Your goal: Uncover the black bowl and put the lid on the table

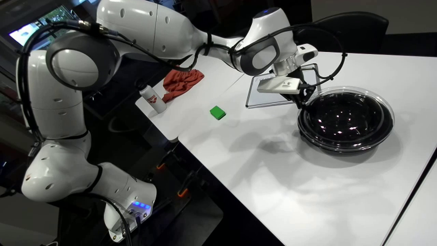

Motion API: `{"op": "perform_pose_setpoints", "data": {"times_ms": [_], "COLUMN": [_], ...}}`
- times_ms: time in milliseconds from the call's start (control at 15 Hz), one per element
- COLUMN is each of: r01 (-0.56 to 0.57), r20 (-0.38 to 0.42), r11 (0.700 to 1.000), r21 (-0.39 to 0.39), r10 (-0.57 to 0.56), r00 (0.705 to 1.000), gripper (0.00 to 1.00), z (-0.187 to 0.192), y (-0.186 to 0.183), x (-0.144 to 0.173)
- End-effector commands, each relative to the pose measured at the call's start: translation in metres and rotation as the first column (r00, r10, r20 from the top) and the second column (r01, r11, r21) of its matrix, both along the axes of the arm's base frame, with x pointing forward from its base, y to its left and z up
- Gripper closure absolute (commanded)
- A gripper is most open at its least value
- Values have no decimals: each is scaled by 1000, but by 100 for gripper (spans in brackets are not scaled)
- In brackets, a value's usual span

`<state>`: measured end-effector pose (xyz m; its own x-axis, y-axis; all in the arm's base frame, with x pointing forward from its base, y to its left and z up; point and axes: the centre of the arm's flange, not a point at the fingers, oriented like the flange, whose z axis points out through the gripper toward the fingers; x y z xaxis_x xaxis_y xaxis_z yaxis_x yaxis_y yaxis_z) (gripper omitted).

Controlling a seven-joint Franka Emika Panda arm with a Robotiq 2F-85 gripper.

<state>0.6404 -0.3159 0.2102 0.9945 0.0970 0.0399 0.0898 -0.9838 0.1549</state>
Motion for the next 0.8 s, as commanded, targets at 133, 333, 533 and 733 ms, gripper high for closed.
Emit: {"op": "perform_pose_setpoints", "data": {"times_ms": [133,333,533,733], "r01": [10,21,60,122], "r20": [35,52,68,88], "r11": [1000,999,994,980], "r21": [-14,-38,-88,-159], "r10": [-10,-19,-54,-109], "r00": [999,998,996,990], "gripper": [98,98,98,98], "z": [52,73,91,106], "y": [9,15,25,33], "x": [-9,-10,-14,-19]}}
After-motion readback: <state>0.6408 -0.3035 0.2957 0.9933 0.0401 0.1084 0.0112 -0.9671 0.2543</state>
